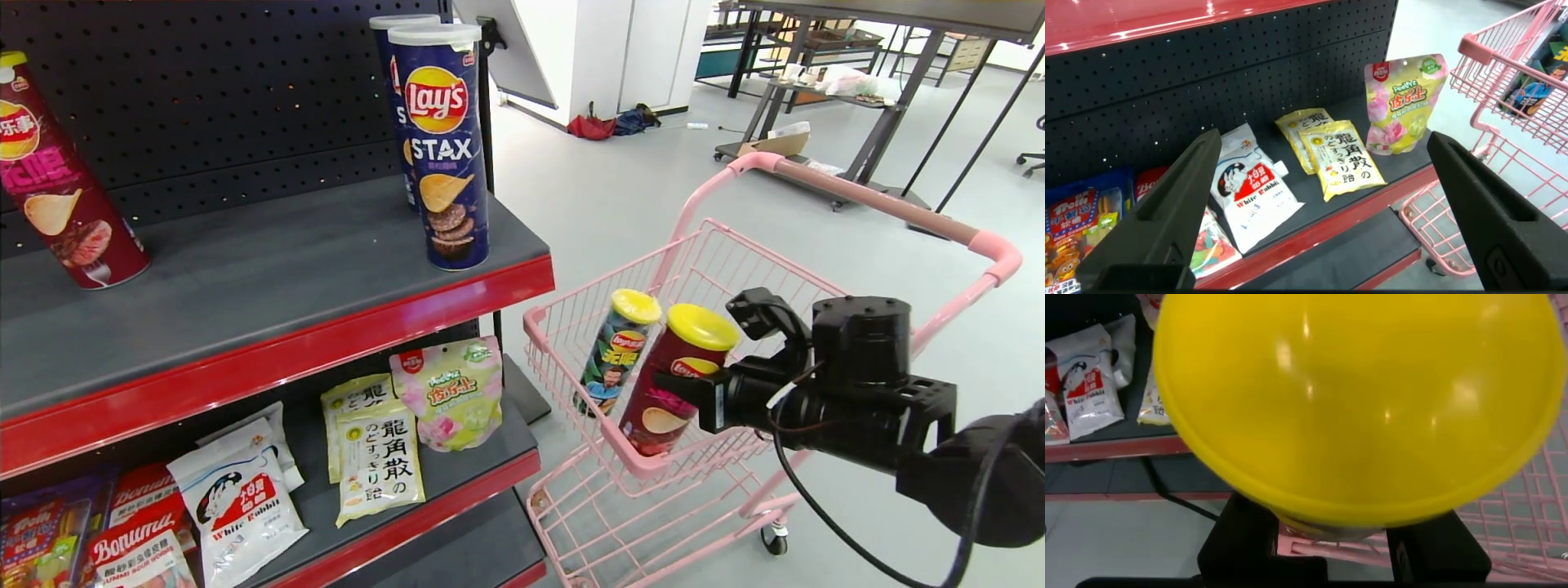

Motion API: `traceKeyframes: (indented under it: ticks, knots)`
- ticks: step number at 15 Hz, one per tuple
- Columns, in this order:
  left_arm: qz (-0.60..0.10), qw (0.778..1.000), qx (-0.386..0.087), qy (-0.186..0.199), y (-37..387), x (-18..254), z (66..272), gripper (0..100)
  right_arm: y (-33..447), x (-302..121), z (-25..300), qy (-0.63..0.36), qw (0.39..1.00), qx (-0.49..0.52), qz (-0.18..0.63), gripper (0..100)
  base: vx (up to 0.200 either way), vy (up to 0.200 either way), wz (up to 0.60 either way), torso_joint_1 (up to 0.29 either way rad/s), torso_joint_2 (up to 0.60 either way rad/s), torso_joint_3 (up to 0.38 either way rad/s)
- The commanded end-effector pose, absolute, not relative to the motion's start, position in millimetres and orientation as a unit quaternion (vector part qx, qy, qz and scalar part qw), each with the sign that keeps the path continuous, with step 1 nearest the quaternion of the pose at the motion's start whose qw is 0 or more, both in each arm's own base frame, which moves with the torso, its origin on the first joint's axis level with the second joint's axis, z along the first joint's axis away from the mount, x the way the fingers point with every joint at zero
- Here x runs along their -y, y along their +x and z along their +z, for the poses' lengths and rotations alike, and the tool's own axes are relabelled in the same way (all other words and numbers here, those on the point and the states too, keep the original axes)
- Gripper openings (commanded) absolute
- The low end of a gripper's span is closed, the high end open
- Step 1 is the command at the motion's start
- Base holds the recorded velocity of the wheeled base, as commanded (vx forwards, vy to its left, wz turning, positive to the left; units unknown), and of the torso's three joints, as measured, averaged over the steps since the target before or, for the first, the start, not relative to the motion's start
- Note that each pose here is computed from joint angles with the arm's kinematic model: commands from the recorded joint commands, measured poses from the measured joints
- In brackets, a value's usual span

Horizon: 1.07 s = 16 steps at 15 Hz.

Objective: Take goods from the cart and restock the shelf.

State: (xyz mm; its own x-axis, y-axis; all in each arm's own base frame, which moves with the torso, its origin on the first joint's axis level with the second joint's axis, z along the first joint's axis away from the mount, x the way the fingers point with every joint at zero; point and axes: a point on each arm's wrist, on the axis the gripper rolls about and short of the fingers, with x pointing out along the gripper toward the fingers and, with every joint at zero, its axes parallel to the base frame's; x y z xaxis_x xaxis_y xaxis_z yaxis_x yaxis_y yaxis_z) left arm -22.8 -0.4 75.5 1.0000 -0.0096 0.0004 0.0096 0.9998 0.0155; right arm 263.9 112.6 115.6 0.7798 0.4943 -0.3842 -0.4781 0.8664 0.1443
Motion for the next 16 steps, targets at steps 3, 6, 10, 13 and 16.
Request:
traceKeyframes:
  ticks: [3,6,10,13,16]
  knots:
    - [-0.005,1.0,0.0,0.008,-22.8,0.4,75.5,100,219.1,-93.4,175.1,0.023,0.961,-0.104,0.257,0,0.0,0.0,0.0,0.0,0.0,0.0]
    - [-0.005,1.0,0.0,0.008,-22.8,0.4,75.5,100,184.1,-79.0,210.8,0.02,0.962,-0.083,0.258,0,0.0,0.0,0.0,0.0,0.0,0.0]
    - [-0.005,1.0,0.0,0.008,-22.8,0.4,75.5,100,129.4,-55.1,248.6,0.009,0.97,-0.037,0.24,0,0.0,0.0,0.0,0.0,0.0,0.0]
    - [-0.005,1.0,0.0,0.008,-22.8,0.4,75.5,100,64.1,-27.1,243.0,0.005,0.974,-0.053,0.218,0,0.0,0.0,0.0,0.0,0.0,0.0]
    - [-0.005,1.0,0.0,0.007,-22.8,0.4,75.5,100,8.1,-1.1,216.3,-0.004,0.989,-0.091,0.118,0,0.0,0.0,0.0,0.0,0.0,0.0]
